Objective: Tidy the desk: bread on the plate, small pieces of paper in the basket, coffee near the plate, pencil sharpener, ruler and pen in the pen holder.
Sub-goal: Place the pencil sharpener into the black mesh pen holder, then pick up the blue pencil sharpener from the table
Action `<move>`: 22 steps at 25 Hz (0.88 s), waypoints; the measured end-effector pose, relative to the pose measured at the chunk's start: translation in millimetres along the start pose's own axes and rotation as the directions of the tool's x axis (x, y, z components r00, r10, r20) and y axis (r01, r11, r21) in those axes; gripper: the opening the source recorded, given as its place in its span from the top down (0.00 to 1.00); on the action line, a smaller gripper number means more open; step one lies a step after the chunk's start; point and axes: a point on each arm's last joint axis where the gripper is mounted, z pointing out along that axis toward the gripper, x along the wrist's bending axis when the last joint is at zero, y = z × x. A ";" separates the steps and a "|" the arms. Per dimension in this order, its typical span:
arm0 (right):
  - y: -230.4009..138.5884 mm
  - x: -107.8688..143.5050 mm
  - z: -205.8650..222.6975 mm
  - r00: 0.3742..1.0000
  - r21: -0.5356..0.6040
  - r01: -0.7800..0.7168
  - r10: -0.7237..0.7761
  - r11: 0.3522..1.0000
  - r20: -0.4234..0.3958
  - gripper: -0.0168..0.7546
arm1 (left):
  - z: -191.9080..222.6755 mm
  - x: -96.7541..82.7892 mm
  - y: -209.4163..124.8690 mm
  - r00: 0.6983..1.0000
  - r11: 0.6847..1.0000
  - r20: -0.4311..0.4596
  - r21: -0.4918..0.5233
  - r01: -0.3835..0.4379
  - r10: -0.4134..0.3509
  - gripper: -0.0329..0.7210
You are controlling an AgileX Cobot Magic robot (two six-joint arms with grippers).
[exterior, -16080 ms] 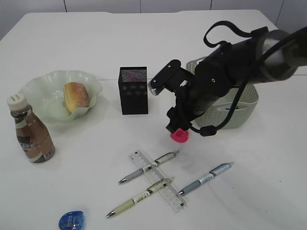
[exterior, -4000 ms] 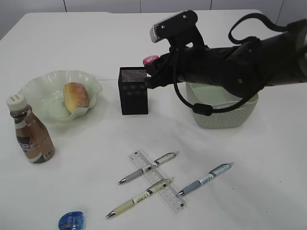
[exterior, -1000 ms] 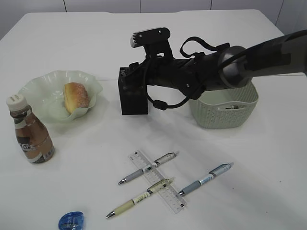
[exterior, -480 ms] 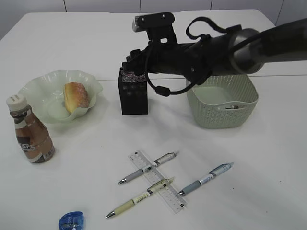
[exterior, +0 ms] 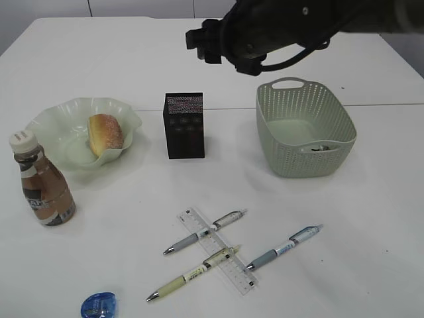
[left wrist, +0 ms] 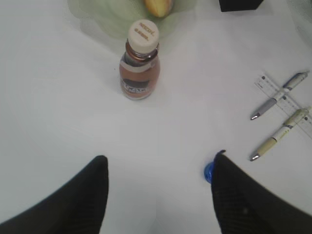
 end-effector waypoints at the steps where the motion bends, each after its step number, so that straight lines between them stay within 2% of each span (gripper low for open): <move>1: 0.9 -0.2 -6.8 1.000 0.033 -0.017 0.017 0.999 0.007 0.43 | -0.5 -0.9 -0.6 1.000 1.000 0.009 0.010 0.005 -0.006 0.31; 6: 1.1 -0.7 -37.4 0.997 0.193 -0.076 0.069 0.978 0.044 0.45 | 0.3 -5.2 -3.0 0.998 0.999 0.055 0.044 0.033 -0.035 0.31; 11: -15.0 -0.5 -53.5 0.993 0.415 -0.112 0.088 0.903 0.077 0.45 | 1.6 -8.9 -3.1 0.994 0.997 0.093 0.059 0.054 -0.059 0.31; 16: -28.4 2.2 -62.1 0.997 0.570 -0.078 0.062 0.818 0.048 0.45 | 1.7 -12.5 -4.3 0.990 0.995 0.120 0.076 0.059 -0.067 0.31; 20: -35.2 3.7 -67.4 1.000 0.647 -0.028 0.030 0.762 0.008 0.45 | 1.3 -22.1 -7.2 0.986 0.996 0.165 0.093 0.019 -0.034 0.31; 22: -39.6 4.0 -72.6 1.000 0.700 0.012 0.003 0.714 -0.020 0.45 | 1.0 -27.3 -8.9 0.982 0.995 0.189 0.101 -0.003 -0.016 0.31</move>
